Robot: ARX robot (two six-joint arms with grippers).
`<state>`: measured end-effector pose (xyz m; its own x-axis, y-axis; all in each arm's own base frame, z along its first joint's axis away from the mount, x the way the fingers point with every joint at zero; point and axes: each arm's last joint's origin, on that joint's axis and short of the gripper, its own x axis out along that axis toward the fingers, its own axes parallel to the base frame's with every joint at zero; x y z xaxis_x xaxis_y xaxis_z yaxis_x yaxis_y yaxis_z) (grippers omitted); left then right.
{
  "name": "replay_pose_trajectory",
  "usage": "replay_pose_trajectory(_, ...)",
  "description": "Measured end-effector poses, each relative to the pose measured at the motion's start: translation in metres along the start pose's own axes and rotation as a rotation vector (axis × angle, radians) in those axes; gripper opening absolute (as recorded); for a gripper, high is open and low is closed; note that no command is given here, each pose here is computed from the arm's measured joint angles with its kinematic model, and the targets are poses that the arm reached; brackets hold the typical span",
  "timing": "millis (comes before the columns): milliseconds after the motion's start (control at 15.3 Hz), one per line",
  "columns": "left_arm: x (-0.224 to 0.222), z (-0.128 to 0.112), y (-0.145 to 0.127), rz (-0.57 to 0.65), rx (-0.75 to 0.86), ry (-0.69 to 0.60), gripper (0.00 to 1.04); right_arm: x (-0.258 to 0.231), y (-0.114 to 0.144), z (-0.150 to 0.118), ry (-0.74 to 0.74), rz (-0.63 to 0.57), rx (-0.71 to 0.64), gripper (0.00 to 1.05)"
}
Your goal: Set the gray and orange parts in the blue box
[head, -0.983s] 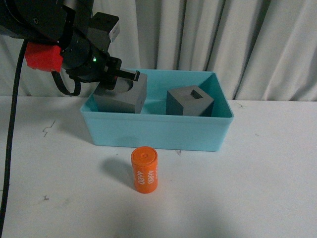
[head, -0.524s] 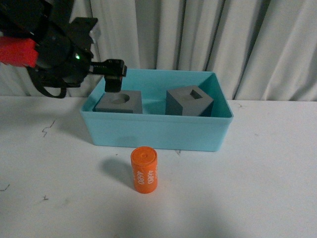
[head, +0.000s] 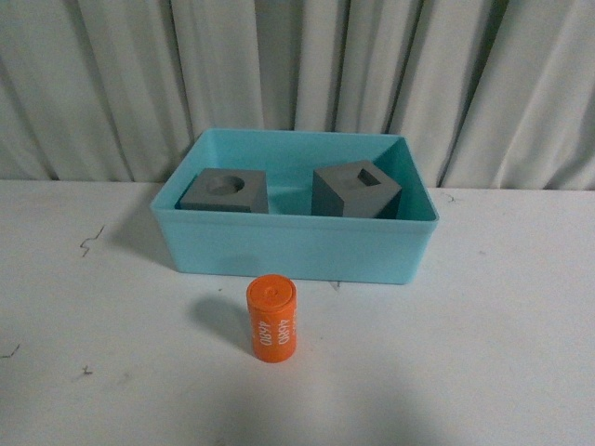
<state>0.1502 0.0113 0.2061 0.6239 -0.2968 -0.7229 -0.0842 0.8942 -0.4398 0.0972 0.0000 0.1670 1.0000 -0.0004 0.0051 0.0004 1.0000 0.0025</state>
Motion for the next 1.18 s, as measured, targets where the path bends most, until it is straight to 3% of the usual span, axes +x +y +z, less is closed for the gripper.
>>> replay_pose_trajectory(131, -0.024, -0.042, 0.024, 0.058, -0.140, -0.031, 0.98, 0.000, 0.000, 0.000, 0.000, 0.000, 0.000, 0.98)
replay_pose_trajectory(262, -0.035, -0.035, 0.029, 0.060, -0.161, -0.143, 0.98, 0.000, 0.000, 0.000, 0.000, 0.000, 0.000, 0.98)
replay_pose_trajectory(328, -0.027, -0.033, 0.031, 0.088, 0.068, -0.405, 0.89, 0.000, 0.000, 0.000, 0.000, 0.001, 0.000, 0.98)
replay_pose_trajectory(459, -0.018, -0.050, 0.027, 0.106, 0.368, -0.768, 0.67, 0.000, 0.000, 0.000, 0.002, 0.001, 0.000, 0.98)
replay_pose_trajectory(590, -0.026, -0.046, 0.016, 0.113, 0.453, -0.918, 0.44, 0.000, 0.000, 0.000, 0.000, 0.000, 0.000, 0.98)
replay_pose_trajectory(786, -0.013, -0.055, 0.016, 0.117, 0.446, -0.885, 0.08, 0.000, 0.000, 0.000, 0.000, 0.000, 0.000, 0.98)
replay_pose_trajectory(852, -0.012, -0.057, 0.012, 0.139, 0.441, -0.897, 0.02, 0.000, 0.000, 0.000, 0.000, 0.000, 0.000, 0.98)
replay_pose_trajectory(917, -0.010, -0.060, 0.005, 0.093, 0.464, -0.896, 0.02, 0.000, 0.000, 0.000, 0.001, 0.000, 0.000, 0.98)
replay_pose_trajectory(1180, 0.000, -0.066, 0.012, 0.122, 0.450, -0.891, 0.02, 0.000, 0.000, 0.000, 0.000, 0.000, 0.000, 0.98)
